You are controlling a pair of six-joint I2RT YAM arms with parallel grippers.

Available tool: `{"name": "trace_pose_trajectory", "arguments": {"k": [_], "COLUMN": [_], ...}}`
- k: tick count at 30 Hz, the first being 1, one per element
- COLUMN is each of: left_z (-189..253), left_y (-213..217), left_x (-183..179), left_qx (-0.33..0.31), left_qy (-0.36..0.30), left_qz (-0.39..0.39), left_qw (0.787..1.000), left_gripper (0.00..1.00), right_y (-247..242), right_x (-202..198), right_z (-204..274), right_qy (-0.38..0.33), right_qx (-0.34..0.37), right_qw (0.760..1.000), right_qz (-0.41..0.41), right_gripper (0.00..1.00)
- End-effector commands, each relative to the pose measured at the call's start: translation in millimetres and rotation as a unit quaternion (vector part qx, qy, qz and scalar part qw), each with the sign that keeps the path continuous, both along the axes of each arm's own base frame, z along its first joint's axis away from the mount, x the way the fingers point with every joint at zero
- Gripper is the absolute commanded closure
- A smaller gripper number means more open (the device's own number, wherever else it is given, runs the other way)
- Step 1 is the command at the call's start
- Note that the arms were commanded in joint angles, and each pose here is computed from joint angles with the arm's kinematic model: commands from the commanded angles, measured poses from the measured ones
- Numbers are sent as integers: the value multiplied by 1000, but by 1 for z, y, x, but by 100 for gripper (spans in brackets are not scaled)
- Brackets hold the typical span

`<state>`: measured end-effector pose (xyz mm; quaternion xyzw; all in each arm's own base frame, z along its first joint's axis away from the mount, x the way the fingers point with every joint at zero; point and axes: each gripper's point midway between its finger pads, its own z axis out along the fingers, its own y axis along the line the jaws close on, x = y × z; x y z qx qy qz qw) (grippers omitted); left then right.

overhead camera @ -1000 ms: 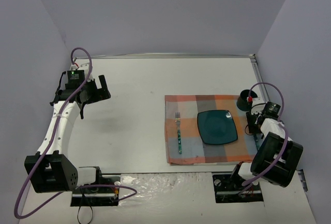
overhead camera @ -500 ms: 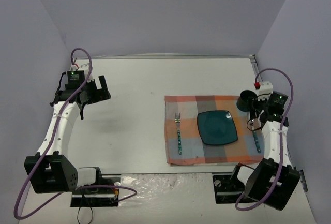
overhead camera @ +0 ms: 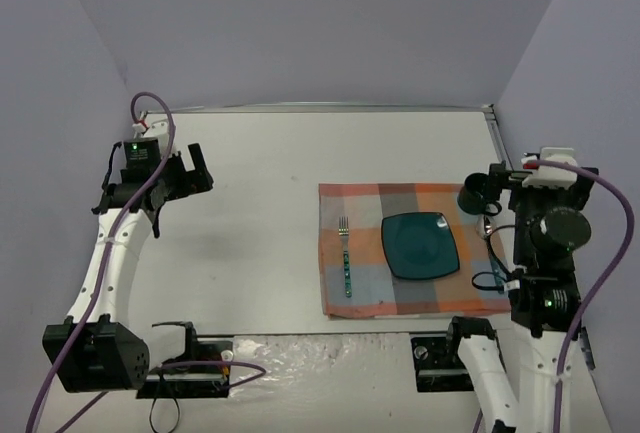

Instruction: Set the dinner table for one person

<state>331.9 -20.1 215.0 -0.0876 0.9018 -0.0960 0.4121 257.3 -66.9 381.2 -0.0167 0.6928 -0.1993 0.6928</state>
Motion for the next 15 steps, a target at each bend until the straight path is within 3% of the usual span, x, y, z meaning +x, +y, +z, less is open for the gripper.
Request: {"name": "trace_pose_trajectory", "arguments": {"k": [1,10,15], "left_z": [39,66,67], "left_y": [-4,-3,2], "left_x": [5,-20,-36], "left_qx": [7,14,29], "left_qy": [-78,-122,-133], "left_qz": [-14,-11,-7], "left_qw": [997,992,991], "left_gripper": [3,3,3], "right_y": [-4,-18,-20], "right_x": [-57,-126,-150], "right_z": [39,39,35], "right_qy": [-108,-212,-216], "right_qx": [49,169,174], "right_qw": [992,959,957], "right_qz": [-42,-86,-80], "right_gripper": [0,0,0]}}
